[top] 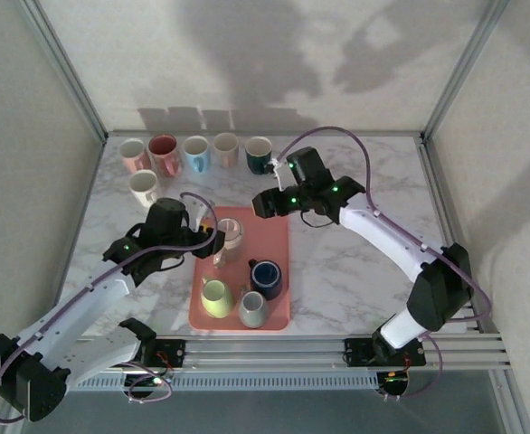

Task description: Turn the mug right side up

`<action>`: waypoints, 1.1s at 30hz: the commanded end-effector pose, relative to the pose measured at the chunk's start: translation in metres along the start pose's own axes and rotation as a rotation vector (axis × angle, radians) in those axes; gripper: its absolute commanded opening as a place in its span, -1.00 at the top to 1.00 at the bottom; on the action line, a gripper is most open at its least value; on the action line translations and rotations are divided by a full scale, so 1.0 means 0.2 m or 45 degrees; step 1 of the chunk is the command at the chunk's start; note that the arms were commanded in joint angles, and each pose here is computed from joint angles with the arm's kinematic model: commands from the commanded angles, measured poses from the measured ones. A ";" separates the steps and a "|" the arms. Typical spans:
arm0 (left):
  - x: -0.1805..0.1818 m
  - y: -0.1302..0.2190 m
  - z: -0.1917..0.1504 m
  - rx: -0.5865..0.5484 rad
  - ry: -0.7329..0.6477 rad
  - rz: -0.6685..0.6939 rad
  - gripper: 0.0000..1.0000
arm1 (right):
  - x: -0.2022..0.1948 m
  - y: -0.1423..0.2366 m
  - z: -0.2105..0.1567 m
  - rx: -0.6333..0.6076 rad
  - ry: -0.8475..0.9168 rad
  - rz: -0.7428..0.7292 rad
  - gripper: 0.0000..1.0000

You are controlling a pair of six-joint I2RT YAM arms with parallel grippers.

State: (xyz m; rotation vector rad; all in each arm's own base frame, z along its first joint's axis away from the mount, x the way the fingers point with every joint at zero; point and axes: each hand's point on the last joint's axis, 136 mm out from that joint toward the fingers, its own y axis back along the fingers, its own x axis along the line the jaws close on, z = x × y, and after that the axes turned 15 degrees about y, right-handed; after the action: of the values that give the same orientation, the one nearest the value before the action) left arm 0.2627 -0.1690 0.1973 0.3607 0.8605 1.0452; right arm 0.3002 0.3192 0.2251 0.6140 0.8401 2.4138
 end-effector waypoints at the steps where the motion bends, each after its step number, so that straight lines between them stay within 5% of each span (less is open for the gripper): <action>1: 0.02 0.01 -0.01 0.038 0.222 0.129 -0.09 | -0.02 0.01 -0.11 0.057 -0.069 -0.024 -0.18; 16: 0.06 -0.10 -0.27 0.318 0.243 0.266 -0.03 | -0.04 0.08 -0.14 0.021 -0.124 -0.013 -0.20; 33: 0.12 -0.25 -0.33 0.420 0.151 0.376 -0.03 | -0.07 0.13 -0.16 -0.007 -0.165 -0.030 -0.20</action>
State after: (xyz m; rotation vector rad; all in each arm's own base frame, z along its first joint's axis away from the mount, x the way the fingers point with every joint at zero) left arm 0.2452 -0.1823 0.1116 0.7001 1.1494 1.1859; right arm 0.2880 0.2828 0.2077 0.7418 0.8211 2.3169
